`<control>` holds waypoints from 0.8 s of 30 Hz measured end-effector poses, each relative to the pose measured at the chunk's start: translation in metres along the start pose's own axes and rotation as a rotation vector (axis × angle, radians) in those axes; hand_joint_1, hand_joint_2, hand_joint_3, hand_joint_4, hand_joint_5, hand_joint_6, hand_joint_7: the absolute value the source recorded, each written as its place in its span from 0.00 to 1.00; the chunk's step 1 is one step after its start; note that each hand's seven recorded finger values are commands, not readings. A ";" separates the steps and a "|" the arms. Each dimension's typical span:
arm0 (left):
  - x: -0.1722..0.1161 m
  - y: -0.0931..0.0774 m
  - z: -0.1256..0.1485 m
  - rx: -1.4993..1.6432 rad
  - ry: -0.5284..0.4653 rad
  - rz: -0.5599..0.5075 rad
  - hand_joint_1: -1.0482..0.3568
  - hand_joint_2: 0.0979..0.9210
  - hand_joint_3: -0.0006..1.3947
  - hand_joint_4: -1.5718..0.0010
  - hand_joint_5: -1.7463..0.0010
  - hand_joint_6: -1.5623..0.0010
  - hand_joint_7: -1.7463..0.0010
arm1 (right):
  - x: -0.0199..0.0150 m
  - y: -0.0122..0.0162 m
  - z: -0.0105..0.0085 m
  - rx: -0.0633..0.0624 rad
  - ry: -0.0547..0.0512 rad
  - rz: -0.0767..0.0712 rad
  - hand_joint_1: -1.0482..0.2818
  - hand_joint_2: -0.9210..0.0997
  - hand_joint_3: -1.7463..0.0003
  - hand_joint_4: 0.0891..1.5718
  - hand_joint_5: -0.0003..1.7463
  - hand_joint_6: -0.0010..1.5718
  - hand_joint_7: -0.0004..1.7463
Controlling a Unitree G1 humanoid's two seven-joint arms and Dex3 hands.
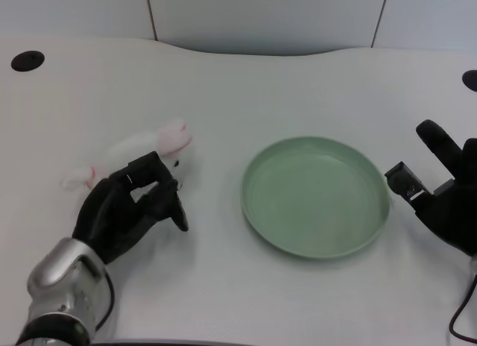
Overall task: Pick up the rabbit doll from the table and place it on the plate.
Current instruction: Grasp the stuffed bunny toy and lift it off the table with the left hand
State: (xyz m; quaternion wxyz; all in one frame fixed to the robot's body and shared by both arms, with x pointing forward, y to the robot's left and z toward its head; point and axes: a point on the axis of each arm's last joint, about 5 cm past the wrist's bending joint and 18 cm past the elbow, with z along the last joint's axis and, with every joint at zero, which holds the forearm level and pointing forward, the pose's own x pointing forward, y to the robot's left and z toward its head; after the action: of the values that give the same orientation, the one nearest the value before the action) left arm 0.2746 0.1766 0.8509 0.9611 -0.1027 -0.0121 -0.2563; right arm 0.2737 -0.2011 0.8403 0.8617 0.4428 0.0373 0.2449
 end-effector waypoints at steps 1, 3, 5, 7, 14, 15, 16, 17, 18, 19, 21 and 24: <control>0.001 0.003 0.007 0.082 -0.026 -0.006 0.34 1.00 0.08 0.63 0.19 0.53 0.52 | 0.0000 0.0000 0.0001 0.000 0.000 -0.001 0.28 0.00 0.82 0.36 1.00 0.44 0.86; -0.001 0.009 0.018 0.183 -0.068 -0.010 0.35 1.00 0.06 0.59 0.32 0.47 0.69 | 0.0000 0.0000 0.0000 0.002 0.001 -0.001 0.28 0.00 0.82 0.36 1.00 0.44 0.86; -0.002 0.013 0.023 0.230 -0.083 -0.007 0.35 1.00 0.06 0.58 0.34 0.46 0.73 | 0.0000 0.0000 0.0000 0.002 0.001 -0.001 0.28 0.00 0.82 0.36 1.00 0.44 0.86; -0.002 0.012 0.025 0.274 -0.083 -0.014 0.30 1.00 0.08 0.61 0.55 0.49 0.85 | 0.0001 0.0000 0.0000 0.003 0.002 0.000 0.28 0.00 0.82 0.36 1.00 0.44 0.86; -0.001 0.022 0.060 0.751 -0.155 -0.016 0.22 1.00 0.13 0.65 0.92 0.62 1.00 | 0.0000 0.0000 0.0002 0.004 0.003 -0.001 0.28 0.00 0.82 0.36 1.00 0.44 0.86; 0.000 0.023 0.062 0.789 -0.163 -0.011 0.22 1.00 0.13 0.66 0.93 0.63 1.00 | -0.0001 -0.0001 0.0003 0.004 0.003 -0.001 0.28 0.00 0.81 0.36 1.00 0.44 0.86; 0.000 0.022 0.064 0.818 -0.171 -0.007 0.22 1.00 0.13 0.66 0.93 0.63 1.00 | -0.0001 -0.0001 0.0003 0.004 0.003 -0.001 0.28 0.00 0.81 0.36 1.00 0.44 0.86; 0.001 0.022 0.065 0.833 -0.179 -0.003 0.22 1.00 0.13 0.66 0.93 0.63 1.00 | -0.0001 -0.0001 0.0002 0.006 0.004 -0.001 0.28 0.00 0.81 0.36 1.00 0.44 0.86; 0.002 0.021 0.065 0.840 -0.185 0.001 0.22 1.00 0.13 0.66 0.94 0.63 1.00 | -0.0001 -0.0001 0.0001 0.007 0.005 -0.001 0.28 0.00 0.81 0.36 1.00 0.44 0.86; 0.003 0.021 0.065 0.847 -0.188 0.002 0.22 1.00 0.13 0.66 0.94 0.63 1.00 | -0.0001 -0.0001 0.0001 0.008 0.006 -0.001 0.28 0.00 0.81 0.36 1.00 0.44 0.86; 0.005 0.019 0.065 0.931 -0.189 0.013 0.20 1.00 0.12 0.72 0.97 0.70 1.00 | -0.0001 -0.0001 0.0000 0.008 0.007 -0.001 0.27 0.00 0.81 0.37 1.00 0.44 0.86; 0.011 0.019 0.074 1.092 -0.235 0.053 0.18 1.00 0.12 0.77 0.99 0.74 1.00 | -0.0001 -0.0001 0.0001 0.007 0.007 -0.001 0.27 0.00 0.81 0.37 1.00 0.45 0.86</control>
State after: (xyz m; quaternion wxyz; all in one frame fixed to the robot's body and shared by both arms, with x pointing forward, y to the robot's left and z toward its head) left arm 0.2958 0.2027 0.9204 0.8730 0.3819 -0.2475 -0.1752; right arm 0.2736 -0.2012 0.8403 0.8602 0.4449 0.0416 0.2458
